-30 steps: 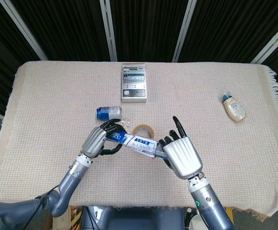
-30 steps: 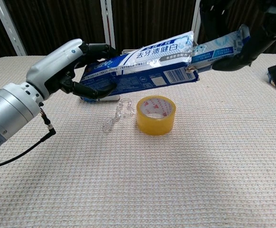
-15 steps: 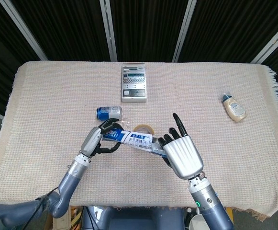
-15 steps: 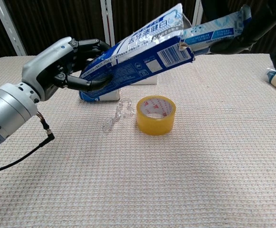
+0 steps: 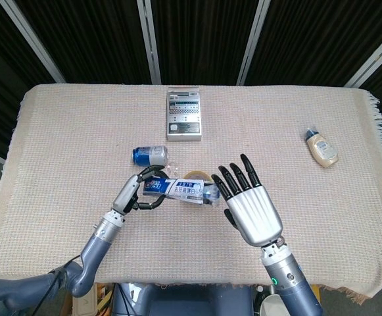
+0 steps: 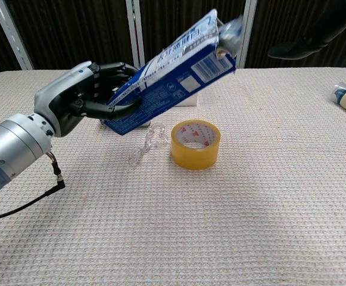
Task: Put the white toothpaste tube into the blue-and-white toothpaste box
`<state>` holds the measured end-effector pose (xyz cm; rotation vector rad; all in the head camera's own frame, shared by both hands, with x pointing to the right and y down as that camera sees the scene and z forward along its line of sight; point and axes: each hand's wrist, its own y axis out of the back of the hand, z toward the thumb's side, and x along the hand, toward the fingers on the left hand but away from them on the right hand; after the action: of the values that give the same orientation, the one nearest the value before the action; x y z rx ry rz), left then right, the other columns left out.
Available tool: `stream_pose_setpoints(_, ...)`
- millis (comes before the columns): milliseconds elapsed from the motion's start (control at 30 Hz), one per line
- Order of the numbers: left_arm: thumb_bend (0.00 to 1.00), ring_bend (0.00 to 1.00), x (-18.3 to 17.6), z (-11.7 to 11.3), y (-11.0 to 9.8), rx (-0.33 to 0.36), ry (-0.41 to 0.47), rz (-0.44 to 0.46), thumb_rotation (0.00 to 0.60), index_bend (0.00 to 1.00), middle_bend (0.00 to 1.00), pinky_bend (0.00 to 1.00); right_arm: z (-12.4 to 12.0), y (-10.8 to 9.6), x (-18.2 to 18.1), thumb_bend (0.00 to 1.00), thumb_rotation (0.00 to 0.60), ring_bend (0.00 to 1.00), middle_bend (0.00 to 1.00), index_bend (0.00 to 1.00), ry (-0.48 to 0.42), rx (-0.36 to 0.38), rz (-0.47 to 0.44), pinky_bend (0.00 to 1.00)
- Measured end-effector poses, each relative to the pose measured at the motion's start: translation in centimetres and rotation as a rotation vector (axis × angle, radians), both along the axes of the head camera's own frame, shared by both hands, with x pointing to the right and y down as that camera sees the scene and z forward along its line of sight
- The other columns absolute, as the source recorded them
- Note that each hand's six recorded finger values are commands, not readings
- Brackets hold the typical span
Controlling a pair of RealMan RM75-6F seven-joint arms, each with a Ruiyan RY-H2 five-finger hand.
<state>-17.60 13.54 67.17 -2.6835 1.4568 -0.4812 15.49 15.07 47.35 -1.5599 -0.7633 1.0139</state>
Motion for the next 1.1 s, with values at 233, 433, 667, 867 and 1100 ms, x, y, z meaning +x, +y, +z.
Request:
stream_pose_setpoints(233,0.42,0.18,0.1,-0.4,0.2,0.018,0.018,0.005,0.600,0.42,0.39,0.25,-0.7,-0.2,0.6,0.68,0.600,0.07,0.08,0.07,0.049,0.058,0.002,0.00)
stream_pose_setpoints(433,0.42,0.18,-0.4,-1.4,-0.1,0.025,0.078,-0.022,0.600,0.43,0.39,0.25,-1.5,-0.6,2.1,0.63,0.600,0.07,0.08,0.07,0.074,0.112,0.056,0.00)
stream_pose_setpoints(667,0.42,0.18,-1.8,-3.2,-0.8,-0.075,0.218,-0.041,0.600,0.43,0.38,0.25,-3.3,-0.7,5.8,0.59,0.600,0.07,0.08,0.06,0.060,0.171,0.162,0.00)
stream_pose_setpoints(867,0.42,0.18,-3.2,-3.4,-1.4,-0.095,0.179,-0.023,0.600,0.43,0.38,0.25,-0.8,0.3,9.6,0.59,0.600,0.07,0.08,0.06,0.052,0.008,0.253,0.00)
stream_pose_setpoints(1100,0.42,0.18,-3.3,-2.1,-0.5,-0.029,-0.118,0.092,0.600,0.43,0.38,0.25,3.3,1.5,13.3,0.59,0.600,0.08,0.08,0.09,0.093,-0.161,0.311,0.00)
